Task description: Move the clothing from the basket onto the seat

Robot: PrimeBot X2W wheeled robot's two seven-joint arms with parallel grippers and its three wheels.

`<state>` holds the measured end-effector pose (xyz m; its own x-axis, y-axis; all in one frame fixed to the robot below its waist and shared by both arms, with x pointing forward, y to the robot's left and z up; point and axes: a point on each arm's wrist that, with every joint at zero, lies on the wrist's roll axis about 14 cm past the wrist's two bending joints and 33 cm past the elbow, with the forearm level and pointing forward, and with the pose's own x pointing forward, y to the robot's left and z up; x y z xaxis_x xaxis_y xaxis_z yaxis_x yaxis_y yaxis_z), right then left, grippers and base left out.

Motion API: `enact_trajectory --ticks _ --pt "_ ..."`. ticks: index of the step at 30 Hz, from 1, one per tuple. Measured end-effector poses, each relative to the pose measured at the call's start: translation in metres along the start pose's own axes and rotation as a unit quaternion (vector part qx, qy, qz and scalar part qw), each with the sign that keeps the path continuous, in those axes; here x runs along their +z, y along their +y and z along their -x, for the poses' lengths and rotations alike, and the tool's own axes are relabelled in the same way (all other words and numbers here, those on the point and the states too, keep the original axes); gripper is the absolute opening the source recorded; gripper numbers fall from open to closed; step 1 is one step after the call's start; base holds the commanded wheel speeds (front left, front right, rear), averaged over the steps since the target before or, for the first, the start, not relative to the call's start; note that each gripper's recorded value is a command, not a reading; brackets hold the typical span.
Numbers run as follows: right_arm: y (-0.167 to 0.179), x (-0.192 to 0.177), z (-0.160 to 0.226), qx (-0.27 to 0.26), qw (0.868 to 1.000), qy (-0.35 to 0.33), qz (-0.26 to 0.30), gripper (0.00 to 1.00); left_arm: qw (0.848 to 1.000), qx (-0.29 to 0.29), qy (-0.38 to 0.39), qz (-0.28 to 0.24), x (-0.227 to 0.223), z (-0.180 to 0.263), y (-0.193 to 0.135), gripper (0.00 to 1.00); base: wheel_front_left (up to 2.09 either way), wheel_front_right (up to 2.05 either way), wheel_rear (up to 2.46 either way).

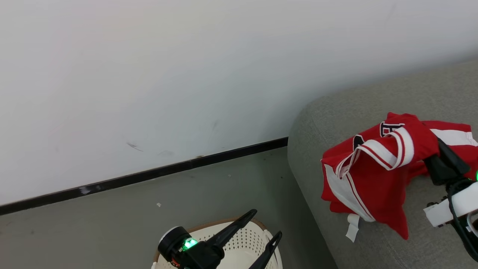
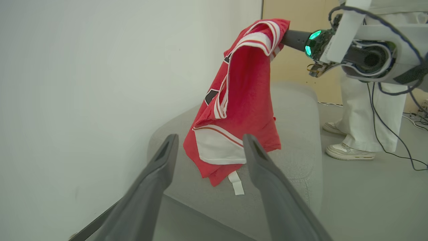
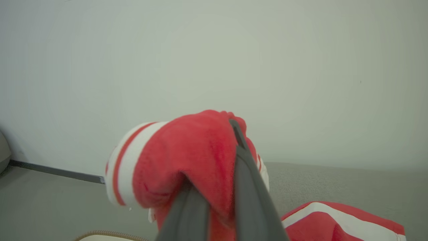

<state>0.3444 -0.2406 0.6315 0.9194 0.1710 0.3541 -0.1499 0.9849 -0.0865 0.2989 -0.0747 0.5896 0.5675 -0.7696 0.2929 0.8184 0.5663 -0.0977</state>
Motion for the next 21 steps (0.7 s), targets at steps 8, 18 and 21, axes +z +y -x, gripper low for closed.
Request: enact_trajectory --ticks 8,18,21 --pt "-0.049 0.015 0.056 -0.102 0.994 -0.008 0.029 0.0 0.997 -0.065 0.013 0.029 -0.012 -0.011 -0.041 1.0 0.0 0.0 0.0" --pt "-0.064 0.023 0.105 -0.162 0.986 -0.003 0.04 0.0 0.991 -0.124 0.023 0.053 -0.021 -0.018 -0.074 1.0 0.0 0.0 0.0" --pt "-0.054 0.017 0.108 -0.156 0.988 0.003 0.02 0.0 0.989 -0.134 0.024 0.06 -0.022 -0.02 -0.079 1.0 0.0 0.0 0.0"
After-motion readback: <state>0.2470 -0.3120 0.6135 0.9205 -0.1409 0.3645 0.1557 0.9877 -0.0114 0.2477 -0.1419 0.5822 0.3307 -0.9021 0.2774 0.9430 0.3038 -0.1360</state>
